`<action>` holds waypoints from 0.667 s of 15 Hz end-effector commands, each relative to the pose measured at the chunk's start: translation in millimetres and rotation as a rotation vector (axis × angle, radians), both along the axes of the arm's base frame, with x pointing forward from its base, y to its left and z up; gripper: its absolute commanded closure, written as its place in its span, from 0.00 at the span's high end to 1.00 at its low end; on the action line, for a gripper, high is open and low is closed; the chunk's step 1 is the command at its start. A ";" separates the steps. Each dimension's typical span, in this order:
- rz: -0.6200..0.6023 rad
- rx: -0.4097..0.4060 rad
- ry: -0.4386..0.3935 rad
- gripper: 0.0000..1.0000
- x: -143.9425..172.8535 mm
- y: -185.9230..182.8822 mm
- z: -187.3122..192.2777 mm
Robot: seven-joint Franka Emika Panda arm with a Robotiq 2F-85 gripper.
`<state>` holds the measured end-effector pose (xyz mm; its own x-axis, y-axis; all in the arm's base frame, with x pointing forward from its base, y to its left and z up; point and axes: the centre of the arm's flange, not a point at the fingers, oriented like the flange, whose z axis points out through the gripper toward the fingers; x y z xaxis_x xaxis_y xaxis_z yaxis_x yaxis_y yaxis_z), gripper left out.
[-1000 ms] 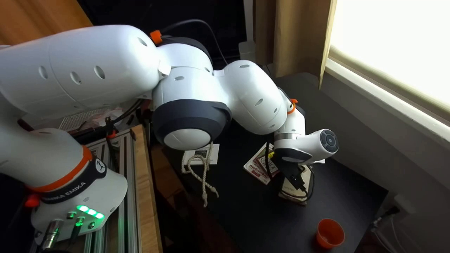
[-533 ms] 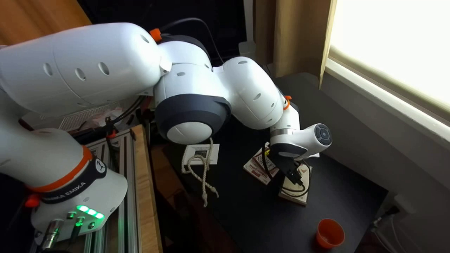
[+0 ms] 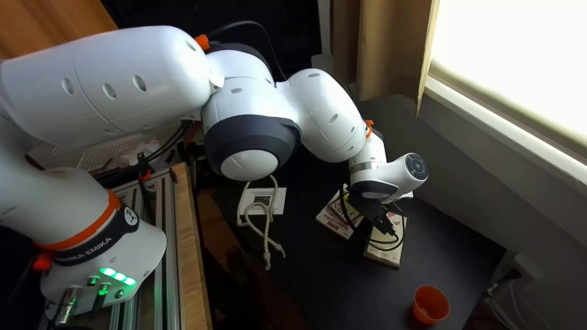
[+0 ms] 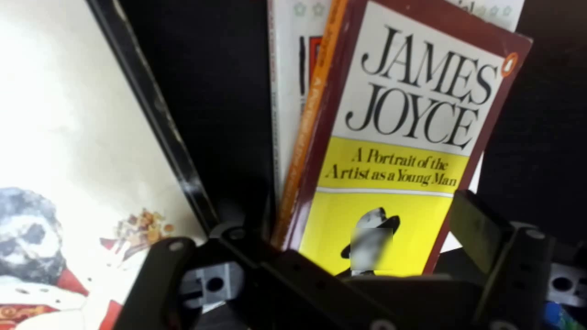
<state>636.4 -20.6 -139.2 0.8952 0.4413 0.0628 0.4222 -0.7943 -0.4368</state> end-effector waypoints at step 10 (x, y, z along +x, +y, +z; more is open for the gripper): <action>-0.034 -0.096 -0.054 1.00 -8.5 -9.4 48.5</action>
<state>649.7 -31.5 -112.9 0.8994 0.4313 0.0714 0.4260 -0.8279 -0.3649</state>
